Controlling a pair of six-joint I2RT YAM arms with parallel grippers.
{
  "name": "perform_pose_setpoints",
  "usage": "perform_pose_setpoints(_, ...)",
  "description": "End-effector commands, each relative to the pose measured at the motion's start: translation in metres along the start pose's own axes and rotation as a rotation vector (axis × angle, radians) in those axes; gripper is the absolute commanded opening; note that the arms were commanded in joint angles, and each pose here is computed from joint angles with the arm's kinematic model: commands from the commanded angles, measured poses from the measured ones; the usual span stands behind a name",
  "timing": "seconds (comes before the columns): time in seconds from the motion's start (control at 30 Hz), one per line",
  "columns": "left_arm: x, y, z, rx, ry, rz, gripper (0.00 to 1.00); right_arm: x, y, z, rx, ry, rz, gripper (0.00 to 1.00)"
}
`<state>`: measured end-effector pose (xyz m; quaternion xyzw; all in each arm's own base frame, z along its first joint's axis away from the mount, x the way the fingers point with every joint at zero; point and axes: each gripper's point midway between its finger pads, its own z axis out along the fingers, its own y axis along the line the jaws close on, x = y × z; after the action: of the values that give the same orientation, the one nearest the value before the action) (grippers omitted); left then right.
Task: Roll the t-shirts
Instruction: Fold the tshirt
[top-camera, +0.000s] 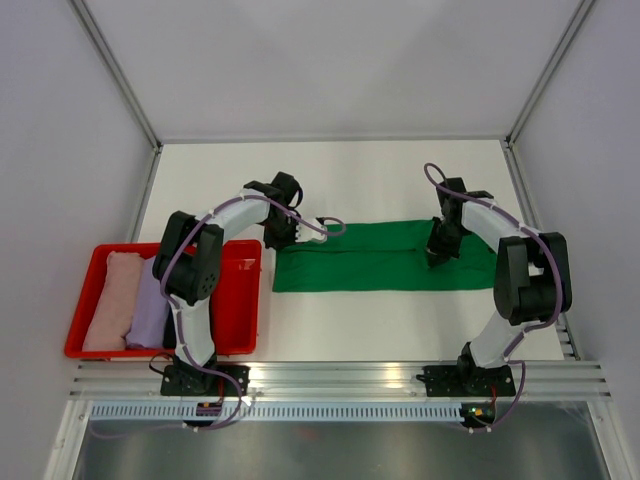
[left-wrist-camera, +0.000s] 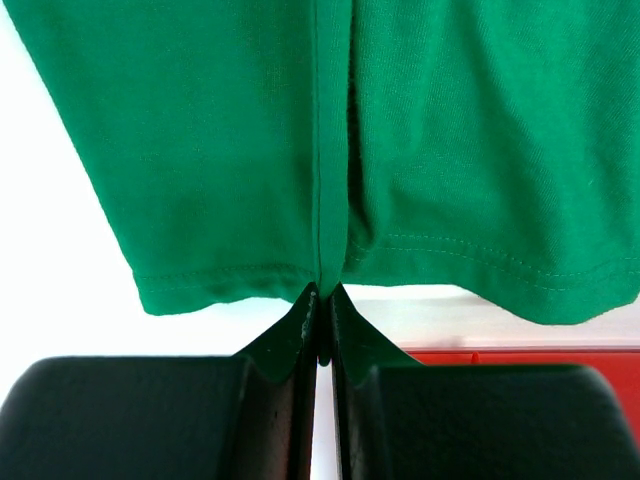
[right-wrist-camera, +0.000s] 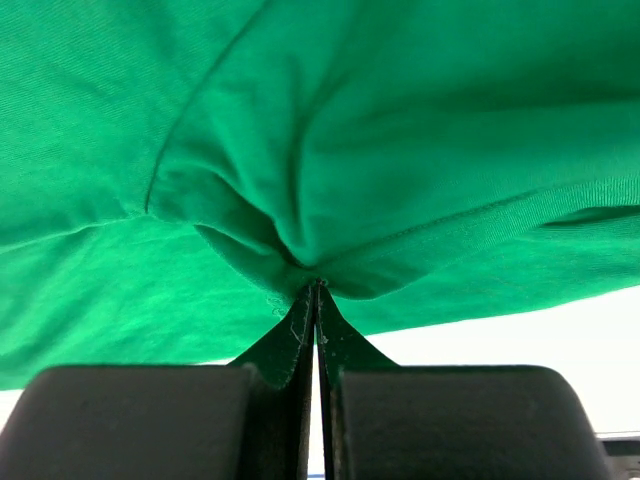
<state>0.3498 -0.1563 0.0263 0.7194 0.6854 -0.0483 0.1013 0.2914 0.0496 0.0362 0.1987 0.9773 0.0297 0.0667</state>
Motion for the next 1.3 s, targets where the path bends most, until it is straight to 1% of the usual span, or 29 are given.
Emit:
perform_pose_setpoints(0.0, -0.011, 0.017, -0.021, -0.073, -0.03, 0.055, 0.12, -0.005, 0.019, -0.014, -0.079, 0.0, 0.037, 0.04)
perform_pose_setpoints(0.1, -0.009, 0.017, -0.02, -0.071, -0.021, 0.058, 0.12, -0.005, 0.019, -0.014, -0.076, 0.009, 0.033, 0.06)
perform_pose_setpoints(0.23, -0.008, 0.016, -0.021, -0.074, -0.019, 0.058, 0.12, 0.009, 0.017, -0.005, -0.078, 0.061, 0.043, 0.07)
perform_pose_setpoints(0.27, -0.008, 0.017, -0.021, -0.077, -0.02, 0.058, 0.12, 0.013, 0.017, -0.002, -0.083, 0.075, 0.052, 0.13)
perform_pose_setpoints(0.3, -0.008, 0.016, -0.021, -0.074, -0.019, 0.058, 0.12, 0.014, 0.017, 0.0, -0.082, 0.076, 0.05, 0.22)
perform_pose_setpoints(0.37, -0.008, 0.016, -0.021, -0.073, -0.017, 0.056, 0.13, 0.013, 0.012, 0.0, -0.054, 0.077, 0.046, 0.45)
perform_pose_setpoints(0.4, -0.007, 0.016, -0.02, -0.072, -0.015, 0.057, 0.13, 0.005, 0.011, -0.003, -0.04, 0.046, 0.031, 0.6)
perform_pose_setpoints(0.43, -0.007, 0.016, -0.02, -0.072, -0.013, 0.057, 0.16, -0.002, 0.011, -0.009, -0.036, 0.016, 0.022, 0.64)
perform_pose_setpoints(0.47, -0.007, 0.016, -0.021, -0.074, -0.014, 0.056, 0.17, -0.017, 0.013, -0.021, -0.034, -0.036, 0.008, 0.72)
perform_pose_setpoints(0.5, -0.007, 0.016, -0.021, -0.075, -0.013, 0.057, 0.2, -0.026, 0.013, -0.028, -0.024, -0.071, -0.006, 0.74)
perform_pose_setpoints(0.53, -0.006, 0.016, -0.022, -0.076, -0.01, 0.059, 0.26, -0.035, 0.006, -0.037, 0.017, -0.108, -0.018, 0.75)
perform_pose_setpoints(0.57, -0.005, 0.016, -0.022, -0.077, -0.007, 0.06, 0.27, -0.049, 0.005, -0.047, 0.025, -0.149, -0.034, 0.76)
perform_pose_setpoints(0.6, -0.004, 0.015, -0.023, -0.079, -0.003, 0.061, 0.33, -0.055, -0.004, -0.052, 0.061, -0.169, -0.032, 0.76)
perform_pose_setpoints(0.63, -0.003, 0.015, -0.024, -0.08, -0.001, 0.064, 0.36, -0.056, -0.009, -0.056, 0.073, -0.171, -0.026, 0.76)
perform_pose_setpoints(0.67, -0.004, 0.015, -0.027, -0.087, -0.002, 0.081, 0.36, -0.059, -0.023, -0.056, 0.086, -0.172, 0.012, 0.73)
perform_pose_setpoints(0.7, -0.004, 0.014, -0.028, -0.089, -0.005, 0.089, 0.41, -0.059, -0.031, -0.059, 0.084, -0.182, 0.036, 0.7)
perform_pose_setpoints(0.73, -0.003, 0.011, -0.028, -0.084, -0.002, 0.094, 0.41, -0.063, -0.043, -0.058, 0.072, -0.19, 0.089, 0.66)
perform_pose_setpoints(0.77, -0.003, 0.011, -0.031, -0.09, -0.003, 0.109, 0.44, -0.057, -0.068, -0.05, 0.081, -0.162, 0.167, 0.51)
perform_pose_setpoints(0.83, -0.002, 0.01, -0.033, -0.091, 0.0, 0.116, 0.45, -0.06, -0.087, -0.047, 0.061, -0.193, 0.247, 0.34)
perform_pose_setpoints(0.87, -0.001, 0.007, -0.033, -0.087, 0.002, 0.122, 0.45, -0.054, -0.103, -0.039, 0.07, -0.177, 0.298, 0.26)
perform_pose_setpoints(0.93, -0.001, 0.005, -0.034, -0.083, 0.0, 0.12, 0.48, -0.06, -0.11, -0.032, 0.045, -0.2, 0.324, 0.25)
perform_pose_setpoints(1.0, -0.004, 0.005, -0.037, -0.085, -0.014, 0.111, 0.49, -0.059, -0.114, -0.022, 0.029, -0.193, 0.339, 0.27)
perform_pose_setpoints(1.03, -0.005, 0.005, -0.037, -0.087, -0.017, 0.102, 0.49, -0.066, -0.115, -0.02, 0.022, -0.219, 0.339, 0.29)
perform_pose_setpoints(1.07, -0.007, 0.008, -0.04, -0.098, -0.024, 0.086, 0.49, -0.066, -0.118, -0.016, 0.023, -0.226, 0.343, 0.33)
perform_pose_setpoints(1.17, -0.009, 0.013, -0.04, -0.108, -0.026, 0.038, 0.49, -0.071, -0.12, -0.012, 0.019, -0.255, 0.34, 0.38)
perform_pose_setpoints(1.27, -0.009, 0.014, -0.042, -0.113, -0.026, 0.019, 0.49, -0.069, -0.115, -0.006, -0.017, -0.253, 0.335, 0.38)
